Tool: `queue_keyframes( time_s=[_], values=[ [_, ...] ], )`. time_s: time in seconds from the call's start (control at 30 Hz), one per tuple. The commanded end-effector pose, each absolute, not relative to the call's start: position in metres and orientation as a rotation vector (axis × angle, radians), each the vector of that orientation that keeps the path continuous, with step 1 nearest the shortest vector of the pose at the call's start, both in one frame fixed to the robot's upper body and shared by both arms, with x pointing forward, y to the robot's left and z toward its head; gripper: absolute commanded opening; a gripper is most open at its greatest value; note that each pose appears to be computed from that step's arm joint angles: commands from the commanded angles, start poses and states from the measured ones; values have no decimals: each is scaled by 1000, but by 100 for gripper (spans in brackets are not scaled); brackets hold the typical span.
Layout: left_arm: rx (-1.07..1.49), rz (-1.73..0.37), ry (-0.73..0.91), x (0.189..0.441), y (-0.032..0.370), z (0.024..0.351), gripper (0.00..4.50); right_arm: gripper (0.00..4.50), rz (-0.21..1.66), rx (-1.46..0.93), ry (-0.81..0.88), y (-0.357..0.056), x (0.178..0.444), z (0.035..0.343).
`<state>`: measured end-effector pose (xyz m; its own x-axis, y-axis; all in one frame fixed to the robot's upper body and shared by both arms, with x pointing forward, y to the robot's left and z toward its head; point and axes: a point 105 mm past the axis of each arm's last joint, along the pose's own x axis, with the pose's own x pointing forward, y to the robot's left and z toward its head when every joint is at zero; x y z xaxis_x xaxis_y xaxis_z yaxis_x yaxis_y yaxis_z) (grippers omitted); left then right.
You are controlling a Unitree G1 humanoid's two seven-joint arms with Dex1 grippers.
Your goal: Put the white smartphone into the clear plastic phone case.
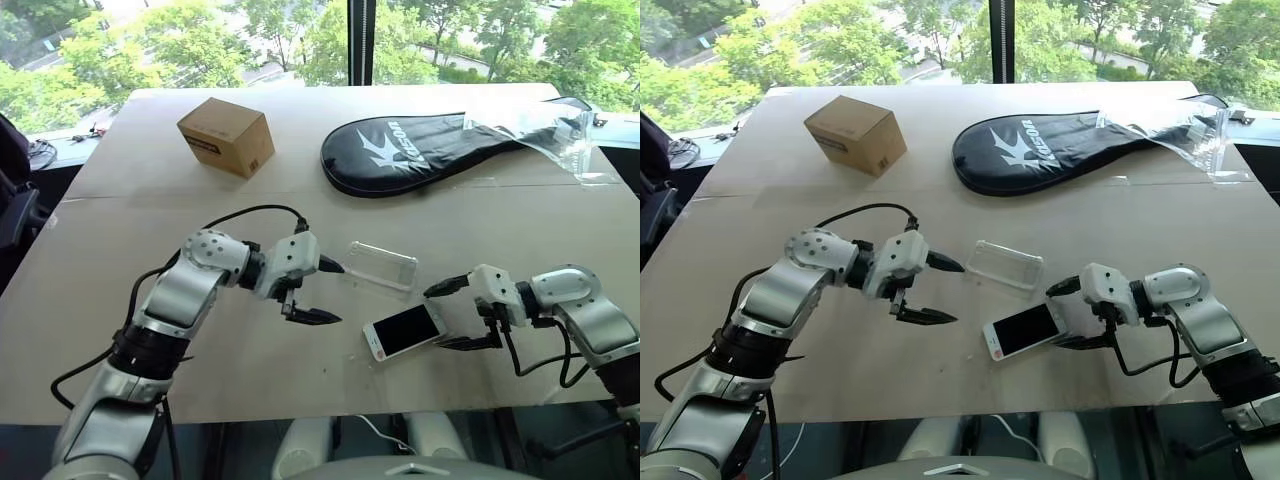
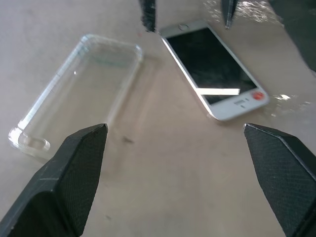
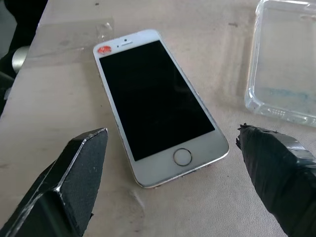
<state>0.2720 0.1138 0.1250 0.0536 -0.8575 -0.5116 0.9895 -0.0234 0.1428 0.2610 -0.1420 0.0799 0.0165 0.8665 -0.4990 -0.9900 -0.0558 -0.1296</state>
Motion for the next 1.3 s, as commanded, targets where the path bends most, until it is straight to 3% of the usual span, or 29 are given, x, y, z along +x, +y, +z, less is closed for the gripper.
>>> queue_keyframes(
  time_s=[0.03, 0.23, 0.57, 0.67, 0.73, 0.9, 1.07, 1.2, 1.3],
  values=[
    [552, -1497, 230, 259, 112, 144, 449, 450, 1667, -589, 282, -138, 258, 79],
    [541, -1521, 221, 244, 113, 148, 449, 450, 1776, -650, 264, -135, 254, 72],
    [508, -1528, 133, 240, 103, 160, 449, 450, 1725, -618, 380, -138, 261, 62],
    [525, -1521, 147, 243, 105, 157, 450, 380, 1708, -633, 382, -141, 261, 60],
    [522, -1530, 150, 242, 104, 156, 450, 295, 1696, -644, 392, -144, 261, 58],
    [545, -1500, 141, 253, 107, 156, 450, 292, 1651, -647, 380, -148, 259, 56],
    [541, -1420, 111, 276, 110, 162, 450, 292, 1603, -568, 274, -143, 255, 78],
    [490, -1386, 74, 288, 114, 171, 450, 292, 1513, -534, 108, -125, 248, 120],
    [462, -1365, 47, 296, 115, 177, 450, 292, 1455, -439, 99, -114, 240, 137]
  ],
)
